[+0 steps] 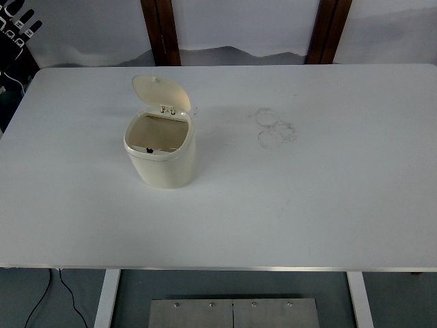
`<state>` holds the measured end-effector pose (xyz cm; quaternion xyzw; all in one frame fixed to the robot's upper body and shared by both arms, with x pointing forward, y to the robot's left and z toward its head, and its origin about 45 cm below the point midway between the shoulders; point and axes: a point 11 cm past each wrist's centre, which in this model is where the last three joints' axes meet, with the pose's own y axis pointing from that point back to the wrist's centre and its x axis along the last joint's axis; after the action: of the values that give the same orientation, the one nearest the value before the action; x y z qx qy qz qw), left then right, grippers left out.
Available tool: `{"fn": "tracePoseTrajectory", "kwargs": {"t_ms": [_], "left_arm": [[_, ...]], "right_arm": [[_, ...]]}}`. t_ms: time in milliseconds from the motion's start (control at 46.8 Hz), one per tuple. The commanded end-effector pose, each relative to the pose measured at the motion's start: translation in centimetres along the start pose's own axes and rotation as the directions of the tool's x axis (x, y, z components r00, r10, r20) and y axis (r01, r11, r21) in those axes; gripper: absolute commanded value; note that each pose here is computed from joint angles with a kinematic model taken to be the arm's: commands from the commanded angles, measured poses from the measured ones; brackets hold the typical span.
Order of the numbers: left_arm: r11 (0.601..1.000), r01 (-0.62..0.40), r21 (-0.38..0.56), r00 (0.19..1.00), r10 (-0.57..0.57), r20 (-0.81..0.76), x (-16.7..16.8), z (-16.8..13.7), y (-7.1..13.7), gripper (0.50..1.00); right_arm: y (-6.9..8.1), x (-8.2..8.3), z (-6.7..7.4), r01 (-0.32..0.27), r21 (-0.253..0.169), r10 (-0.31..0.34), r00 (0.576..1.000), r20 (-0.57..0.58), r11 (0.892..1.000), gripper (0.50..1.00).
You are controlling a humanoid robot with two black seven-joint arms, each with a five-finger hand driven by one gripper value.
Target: Close trash bin
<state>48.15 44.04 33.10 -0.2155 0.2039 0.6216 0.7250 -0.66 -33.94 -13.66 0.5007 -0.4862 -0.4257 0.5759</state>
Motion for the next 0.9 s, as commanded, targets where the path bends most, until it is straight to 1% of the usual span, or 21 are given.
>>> {"fn": "tracePoseTrajectory", "kwargs": {"t_ms": [0,876], "left_arm": [[1.000,0.000,0.001,1.000,0.000,0.001,0.01,-0.03,0.00,1.000],[1.000,-0.006,0.005,1.000,0.006,0.002,0.03,-0.18,-0.03,1.000]], "right_arm": [[0.00,0.00,-0.01,0.000,0.000,0.000,1.000,0.000,1.000,0.995],[0.00,0.00,-0.01,0.000,0.000,0.000,1.000,0.000,1.000,0.995]]}}
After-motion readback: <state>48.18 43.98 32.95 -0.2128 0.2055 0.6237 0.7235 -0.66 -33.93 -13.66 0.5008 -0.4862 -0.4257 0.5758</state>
